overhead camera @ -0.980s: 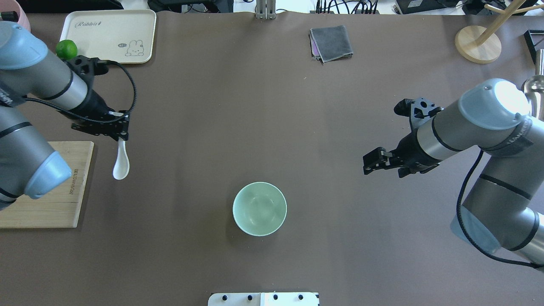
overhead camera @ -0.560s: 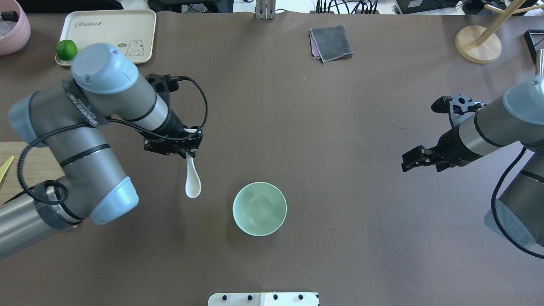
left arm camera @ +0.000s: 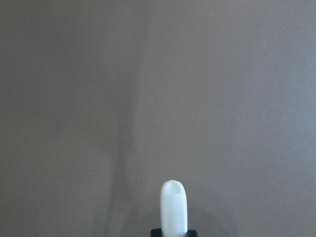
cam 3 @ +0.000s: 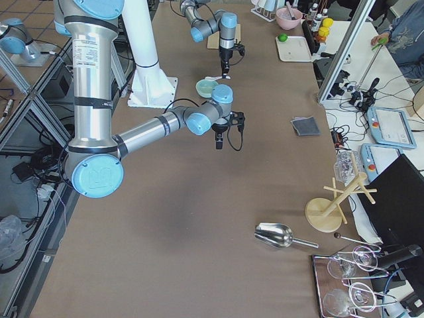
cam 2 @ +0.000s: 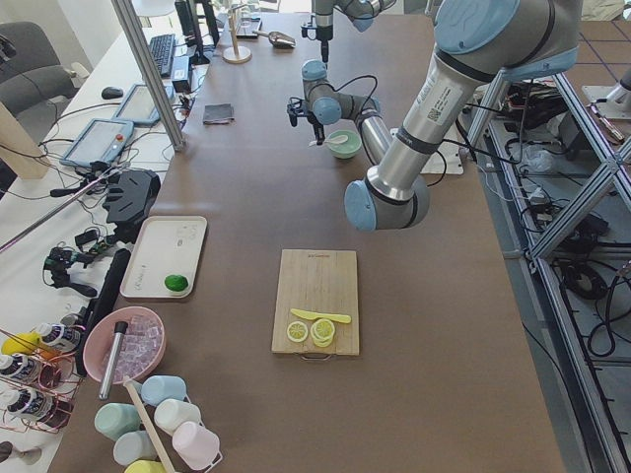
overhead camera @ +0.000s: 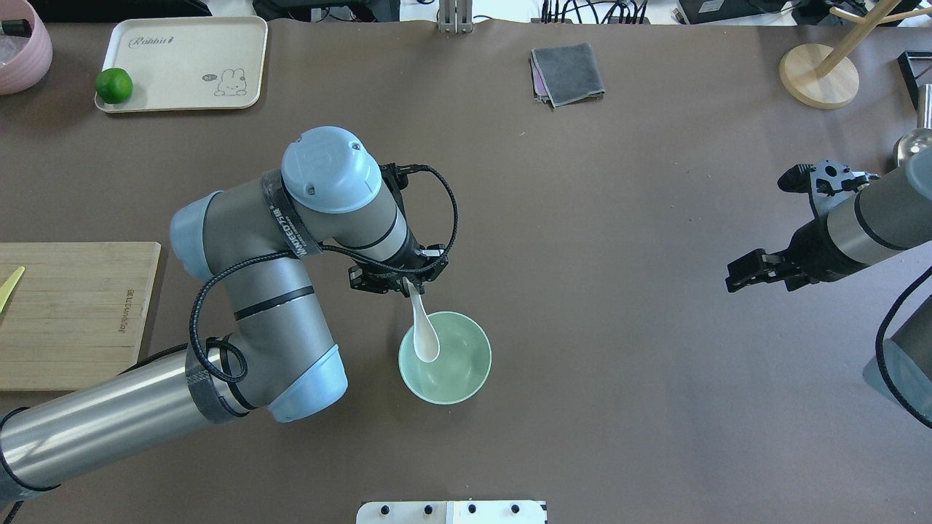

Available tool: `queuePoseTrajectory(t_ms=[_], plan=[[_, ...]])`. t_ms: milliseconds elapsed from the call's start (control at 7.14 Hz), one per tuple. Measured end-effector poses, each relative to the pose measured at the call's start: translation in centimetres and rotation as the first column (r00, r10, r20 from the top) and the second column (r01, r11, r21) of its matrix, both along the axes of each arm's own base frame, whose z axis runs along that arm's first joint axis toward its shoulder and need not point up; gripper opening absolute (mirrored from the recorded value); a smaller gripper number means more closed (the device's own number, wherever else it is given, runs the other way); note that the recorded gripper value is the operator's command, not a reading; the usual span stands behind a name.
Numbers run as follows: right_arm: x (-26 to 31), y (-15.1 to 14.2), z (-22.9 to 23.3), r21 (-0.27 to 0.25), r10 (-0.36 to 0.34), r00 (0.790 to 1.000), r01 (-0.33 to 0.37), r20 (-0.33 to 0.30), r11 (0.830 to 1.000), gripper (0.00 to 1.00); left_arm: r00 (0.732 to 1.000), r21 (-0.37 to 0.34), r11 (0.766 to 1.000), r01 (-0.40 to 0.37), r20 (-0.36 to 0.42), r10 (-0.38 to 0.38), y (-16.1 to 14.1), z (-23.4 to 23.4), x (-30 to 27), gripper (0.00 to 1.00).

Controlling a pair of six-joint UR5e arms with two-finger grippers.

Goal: Place spoon in bowl

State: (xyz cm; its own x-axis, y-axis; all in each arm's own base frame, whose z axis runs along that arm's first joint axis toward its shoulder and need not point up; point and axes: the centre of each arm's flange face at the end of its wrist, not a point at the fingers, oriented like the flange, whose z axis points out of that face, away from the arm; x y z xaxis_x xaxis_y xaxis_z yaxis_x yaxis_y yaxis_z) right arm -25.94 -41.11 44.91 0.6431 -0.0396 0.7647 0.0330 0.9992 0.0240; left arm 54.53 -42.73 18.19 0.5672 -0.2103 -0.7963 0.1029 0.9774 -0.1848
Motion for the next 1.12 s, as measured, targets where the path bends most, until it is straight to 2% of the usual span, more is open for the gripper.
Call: queuePoseTrajectory(t_ms=[420, 560, 700, 980, 1120], plan=[[3.5, -0.4, 2.3, 0.006, 0.019, 0.999, -0.019, -0.026, 1.0, 1.0, 1.0, 0.011, 1.0, 0.004, 0.005, -0.004, 0.1, -0.5, -0.6, 0.98], [5.3, -0.5, 3.4, 0.017, 0.012, 0.999, -0.012, -0.032, 1.0, 1.0, 1.0, 0.039, 0.999, -0.009, 0.028, 0.008, -0.6, -0.6, -2.6, 0.98], [7.1, -0.5, 4.4, 0.024, 0.009, 0.999, -0.008, -0.037, 1.0, 1.0, 0.997, 0.097, 0.994, -0.046, 0.071, 0.039, -1.3, -0.5, -6.2, 0.98], [10.4, -0.4, 6.3, 0.042, 0.0, 0.999, 0.002, -0.048, 0.999, 1.0, 0.979, 0.219, 0.963, -0.156, 0.161, 0.122, -4.1, 2.6, -15.2, 0.98], [11.6, -0.5, 7.2, 0.05, -0.003, 0.999, 0.006, -0.053, 0.999, 1.0, 0.966, 0.272, 0.937, -0.217, 0.2, 0.166, -6.5, 6.0, -20.5, 0.98]])
